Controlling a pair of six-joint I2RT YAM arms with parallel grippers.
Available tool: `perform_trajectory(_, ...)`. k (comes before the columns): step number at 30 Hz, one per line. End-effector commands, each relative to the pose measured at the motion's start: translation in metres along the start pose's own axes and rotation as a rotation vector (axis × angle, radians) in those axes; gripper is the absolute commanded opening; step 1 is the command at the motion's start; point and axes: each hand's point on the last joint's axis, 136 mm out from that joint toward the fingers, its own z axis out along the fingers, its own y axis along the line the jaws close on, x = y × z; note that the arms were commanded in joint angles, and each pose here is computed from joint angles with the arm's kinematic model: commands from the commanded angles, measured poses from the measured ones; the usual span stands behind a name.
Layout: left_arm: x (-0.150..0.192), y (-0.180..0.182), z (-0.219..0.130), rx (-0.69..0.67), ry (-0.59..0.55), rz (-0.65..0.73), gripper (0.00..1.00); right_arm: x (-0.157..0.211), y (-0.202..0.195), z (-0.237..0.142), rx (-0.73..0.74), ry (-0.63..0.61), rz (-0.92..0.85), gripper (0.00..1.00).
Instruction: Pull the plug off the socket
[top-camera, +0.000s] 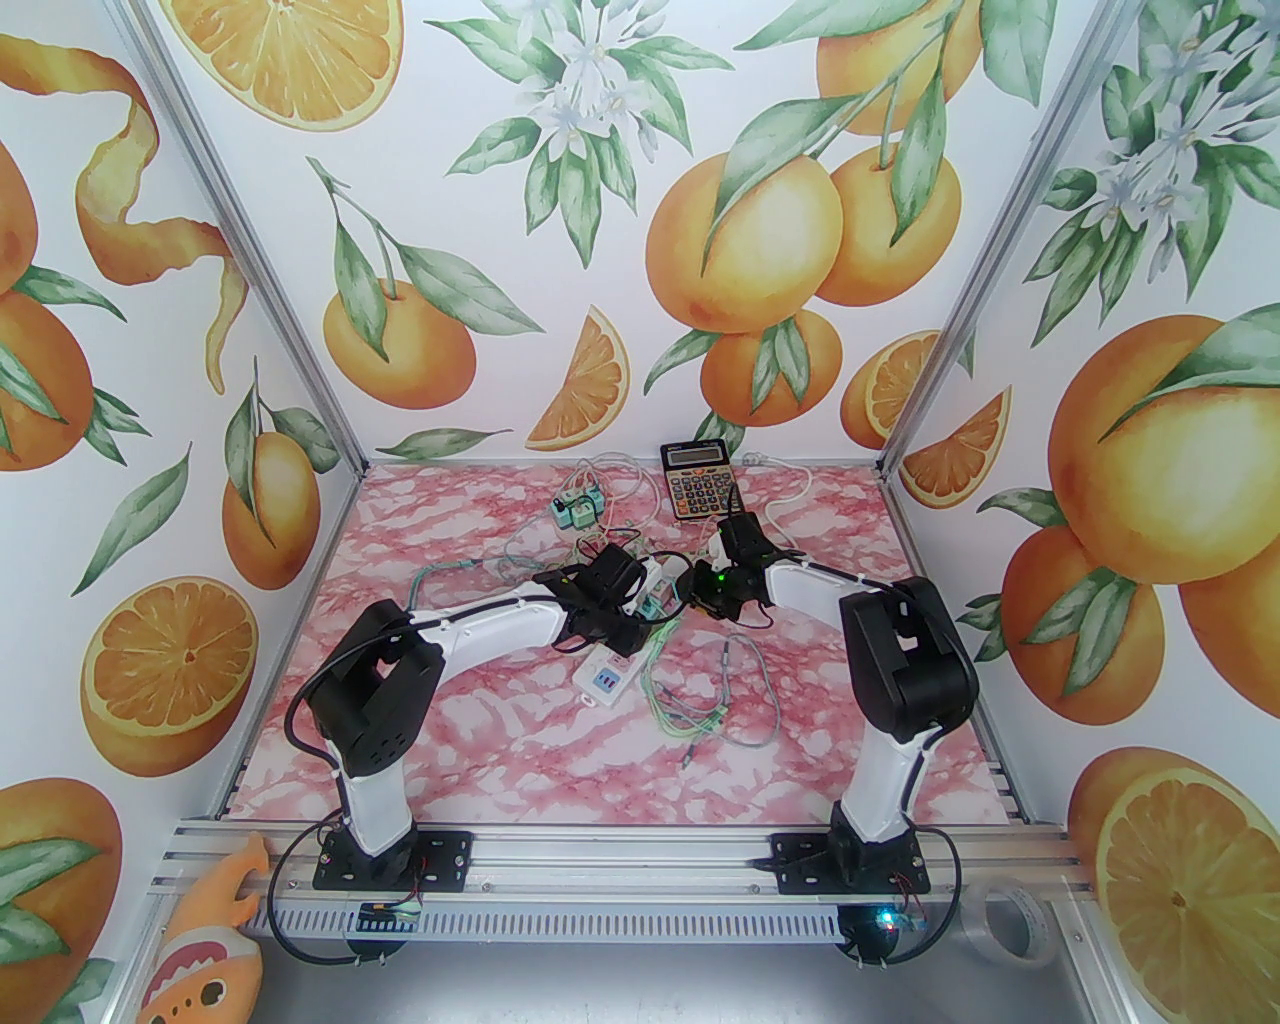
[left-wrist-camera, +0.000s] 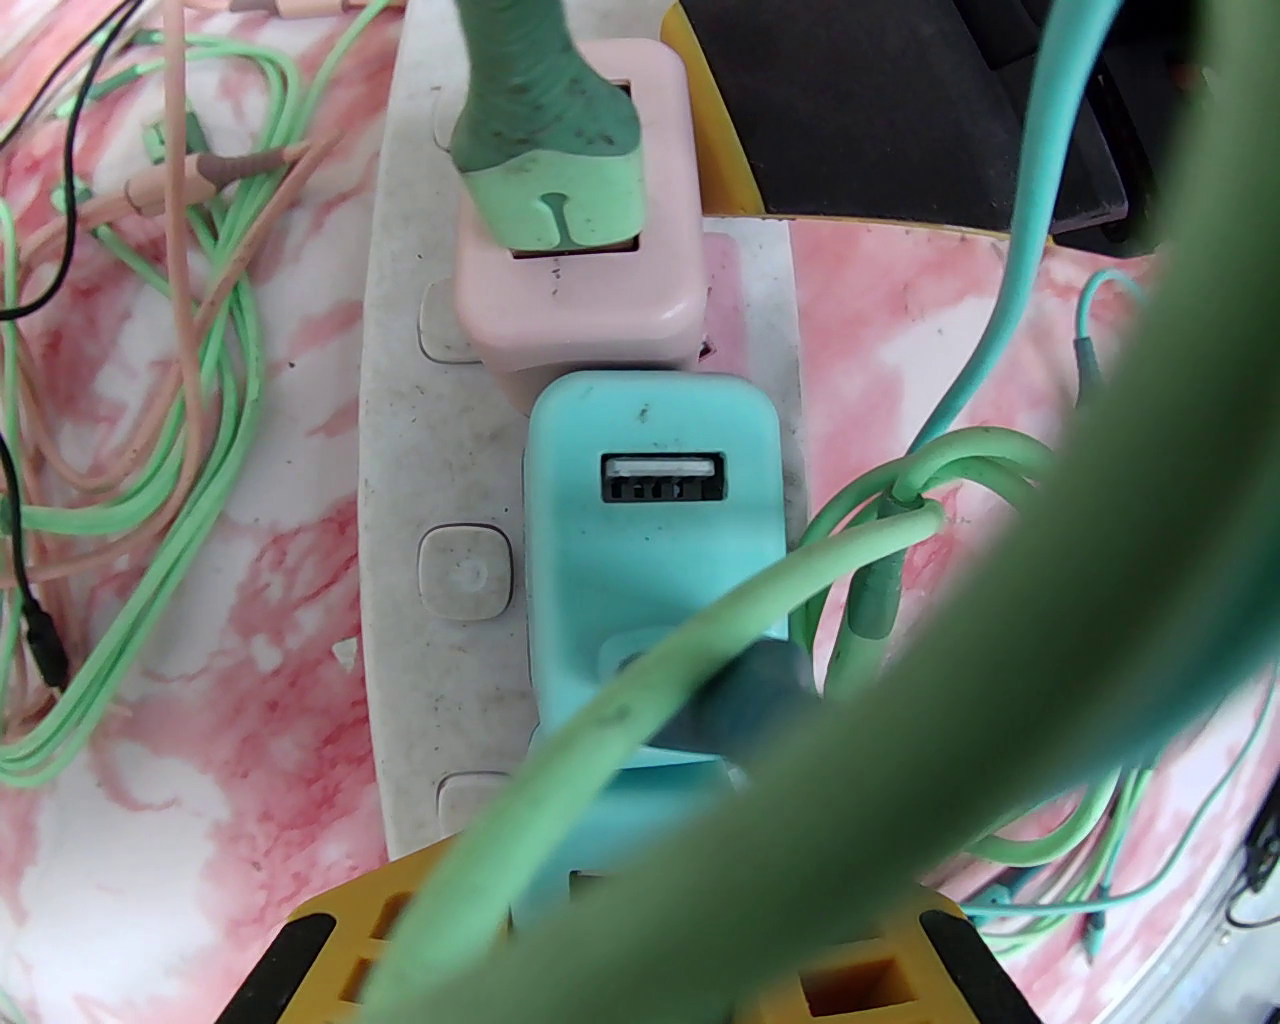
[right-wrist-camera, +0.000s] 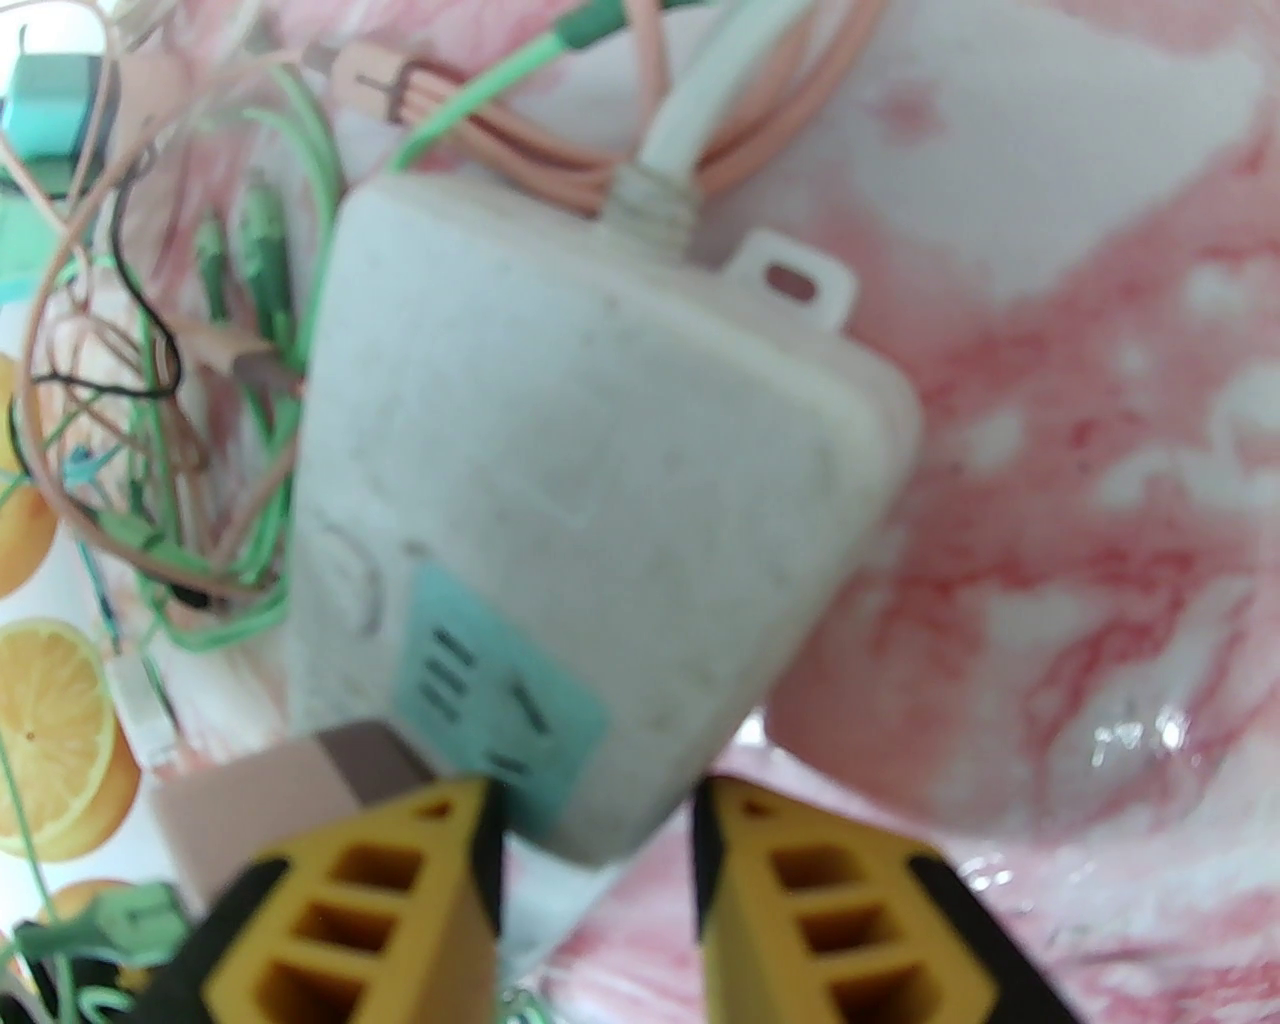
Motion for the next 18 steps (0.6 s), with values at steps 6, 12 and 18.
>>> perform_trajectory(6,-0.032,-0.020,-0.019,0.012,-0.102,0.070,0.15,0.016,-0.049,0.015,0.188,0.056,-0.005,0.34)
perform_trajectory(12,-0.029,-0.021,-0.020,-0.082,-0.109,0.157,0.11,0.016,-0.052,0.015,0.206,0.060,-0.014,0.33)
perform_trajectory(18,-0.028,-0.025,-0.022,-0.150,-0.118,0.211,0.11,0.015,-0.051,0.015,0.213,0.061,-0.020,0.33)
